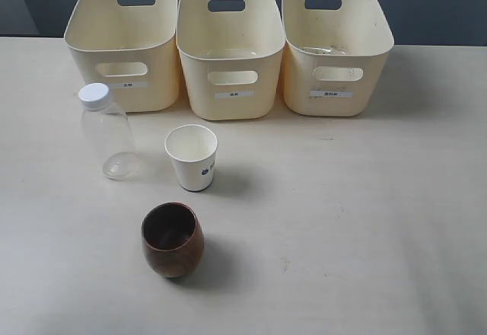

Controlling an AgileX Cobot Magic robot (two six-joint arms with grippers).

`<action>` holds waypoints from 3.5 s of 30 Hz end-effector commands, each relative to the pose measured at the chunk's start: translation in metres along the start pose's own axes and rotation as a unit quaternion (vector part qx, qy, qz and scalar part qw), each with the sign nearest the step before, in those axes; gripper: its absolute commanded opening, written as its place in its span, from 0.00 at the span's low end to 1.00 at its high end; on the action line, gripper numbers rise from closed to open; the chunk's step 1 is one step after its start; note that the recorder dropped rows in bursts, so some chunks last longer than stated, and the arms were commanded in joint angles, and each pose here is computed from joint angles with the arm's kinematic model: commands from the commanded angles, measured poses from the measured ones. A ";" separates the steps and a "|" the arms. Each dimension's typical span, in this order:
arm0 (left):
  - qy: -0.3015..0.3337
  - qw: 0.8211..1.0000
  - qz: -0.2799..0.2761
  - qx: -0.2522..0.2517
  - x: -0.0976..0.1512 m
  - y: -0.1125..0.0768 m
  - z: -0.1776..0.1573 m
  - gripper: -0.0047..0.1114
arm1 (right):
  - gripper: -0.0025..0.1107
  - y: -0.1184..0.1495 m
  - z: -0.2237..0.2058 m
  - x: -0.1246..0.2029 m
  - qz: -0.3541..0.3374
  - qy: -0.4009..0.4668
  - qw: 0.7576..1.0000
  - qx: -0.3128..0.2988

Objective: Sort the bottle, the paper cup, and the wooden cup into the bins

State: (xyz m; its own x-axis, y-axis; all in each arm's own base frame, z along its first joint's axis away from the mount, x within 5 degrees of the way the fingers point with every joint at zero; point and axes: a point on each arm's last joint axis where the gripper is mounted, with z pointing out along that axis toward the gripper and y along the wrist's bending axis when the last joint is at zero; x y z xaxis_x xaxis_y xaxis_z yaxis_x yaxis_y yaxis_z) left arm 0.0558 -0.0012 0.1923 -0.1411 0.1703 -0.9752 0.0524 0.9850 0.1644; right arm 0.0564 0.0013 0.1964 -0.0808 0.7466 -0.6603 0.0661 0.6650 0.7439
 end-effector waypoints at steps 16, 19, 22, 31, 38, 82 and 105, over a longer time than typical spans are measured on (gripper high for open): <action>-0.003 1.000 -0.003 0.002 0.000 0.000 0.000 0.04 | 0.51 -0.004 0.000 0.003 -0.026 0.014 0.999 0.019; -0.003 1.000 -0.003 0.002 0.000 0.000 0.000 0.04 | 0.51 -0.004 0.000 0.003 -0.031 0.015 0.999 0.018; -0.003 1.000 -0.003 0.002 0.000 0.000 0.000 0.04 | 0.51 -0.003 0.000 0.002 -0.038 0.011 0.999 0.014; -0.003 1.000 -0.003 0.002 0.000 0.000 0.000 0.04 | 0.51 0.045 -0.015 -0.024 -0.123 -0.029 0.986 -0.110; -0.003 1.000 -0.003 0.002 0.000 0.000 0.000 0.04 | 0.51 0.116 -0.001 -0.042 -0.174 0.065 0.943 -0.278; -0.003 1.000 -0.003 0.002 0.000 0.000 0.000 0.04 | 0.72 0.237 0.208 0.169 -0.426 0.370 0.699 -0.440; -0.003 1.000 -0.003 0.002 0.000 0.000 0.000 0.04 | 0.68 0.253 0.270 0.245 -0.441 0.362 0.696 -0.435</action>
State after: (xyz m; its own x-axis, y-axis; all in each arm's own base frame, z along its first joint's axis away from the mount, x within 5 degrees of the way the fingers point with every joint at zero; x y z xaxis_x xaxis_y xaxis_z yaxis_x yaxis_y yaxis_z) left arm 0.0558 -0.0012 0.1923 -0.1411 0.1703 -0.9752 0.0524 0.9850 0.1644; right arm 0.3169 0.3545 0.1966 -0.2129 -0.3648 -0.9064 -0.9314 0.3561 0.0754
